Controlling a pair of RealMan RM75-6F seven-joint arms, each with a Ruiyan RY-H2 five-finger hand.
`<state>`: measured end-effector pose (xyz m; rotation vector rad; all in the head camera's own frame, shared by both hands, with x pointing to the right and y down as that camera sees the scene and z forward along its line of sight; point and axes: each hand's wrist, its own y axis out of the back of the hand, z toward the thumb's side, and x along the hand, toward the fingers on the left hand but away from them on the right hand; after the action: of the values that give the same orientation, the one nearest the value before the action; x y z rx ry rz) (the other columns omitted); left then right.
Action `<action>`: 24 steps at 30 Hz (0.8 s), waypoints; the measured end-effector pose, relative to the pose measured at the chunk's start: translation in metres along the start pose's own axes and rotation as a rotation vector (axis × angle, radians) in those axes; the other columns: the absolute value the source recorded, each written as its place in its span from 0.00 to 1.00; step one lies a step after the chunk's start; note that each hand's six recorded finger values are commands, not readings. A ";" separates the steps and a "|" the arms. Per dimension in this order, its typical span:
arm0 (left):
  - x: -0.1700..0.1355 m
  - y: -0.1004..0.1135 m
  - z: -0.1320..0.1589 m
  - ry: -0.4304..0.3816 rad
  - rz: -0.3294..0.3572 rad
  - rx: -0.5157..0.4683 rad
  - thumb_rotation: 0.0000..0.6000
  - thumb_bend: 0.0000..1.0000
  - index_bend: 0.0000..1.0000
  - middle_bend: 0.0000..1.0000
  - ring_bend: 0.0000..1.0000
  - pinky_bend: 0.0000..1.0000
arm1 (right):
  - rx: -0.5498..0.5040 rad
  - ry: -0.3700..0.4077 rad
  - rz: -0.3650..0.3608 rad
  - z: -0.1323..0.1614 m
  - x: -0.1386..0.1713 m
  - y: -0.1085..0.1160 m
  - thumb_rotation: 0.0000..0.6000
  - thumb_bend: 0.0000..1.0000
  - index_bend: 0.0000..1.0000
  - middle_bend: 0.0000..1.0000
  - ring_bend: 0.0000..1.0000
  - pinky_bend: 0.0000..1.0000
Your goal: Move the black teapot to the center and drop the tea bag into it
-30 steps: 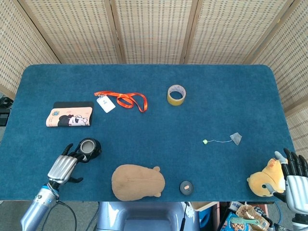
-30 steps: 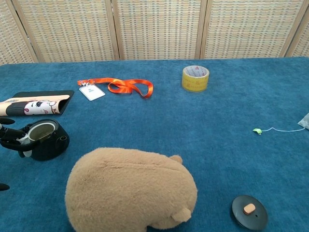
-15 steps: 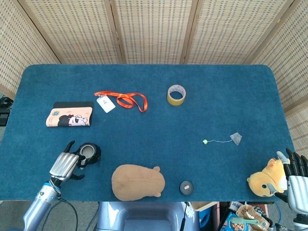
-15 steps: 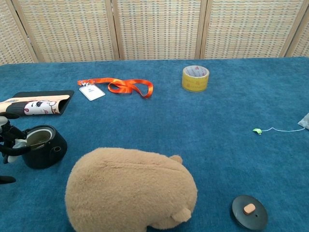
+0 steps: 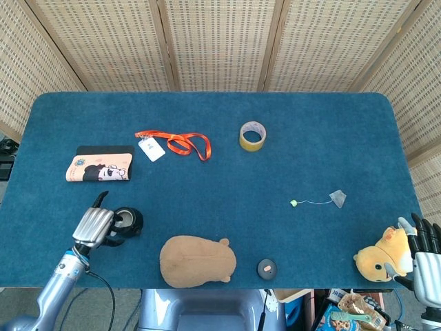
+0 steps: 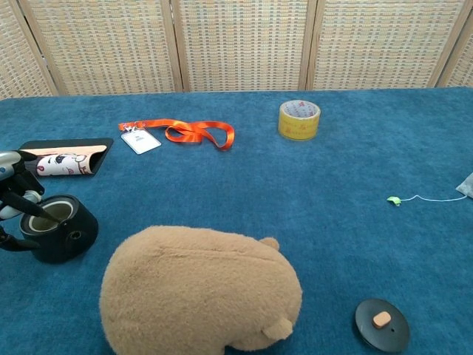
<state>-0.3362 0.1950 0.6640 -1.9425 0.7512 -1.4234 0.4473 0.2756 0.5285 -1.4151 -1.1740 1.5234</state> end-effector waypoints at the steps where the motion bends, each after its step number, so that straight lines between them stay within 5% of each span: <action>1: 0.002 0.001 0.000 0.001 0.002 -0.004 1.00 0.10 0.92 0.89 0.74 0.00 | 0.000 0.000 0.000 0.000 0.000 0.000 1.00 0.18 0.14 0.11 0.00 0.00; 24: 0.018 0.050 0.014 -0.050 0.107 -0.037 1.00 0.10 0.96 0.92 0.77 0.00 | 0.000 -0.003 0.004 0.001 0.001 -0.001 1.00 0.18 0.14 0.11 0.00 0.00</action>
<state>-0.3220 0.1512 0.6346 -1.9285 0.8510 -1.3012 0.4464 0.2767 0.5290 -1.4156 -1.1737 1.5289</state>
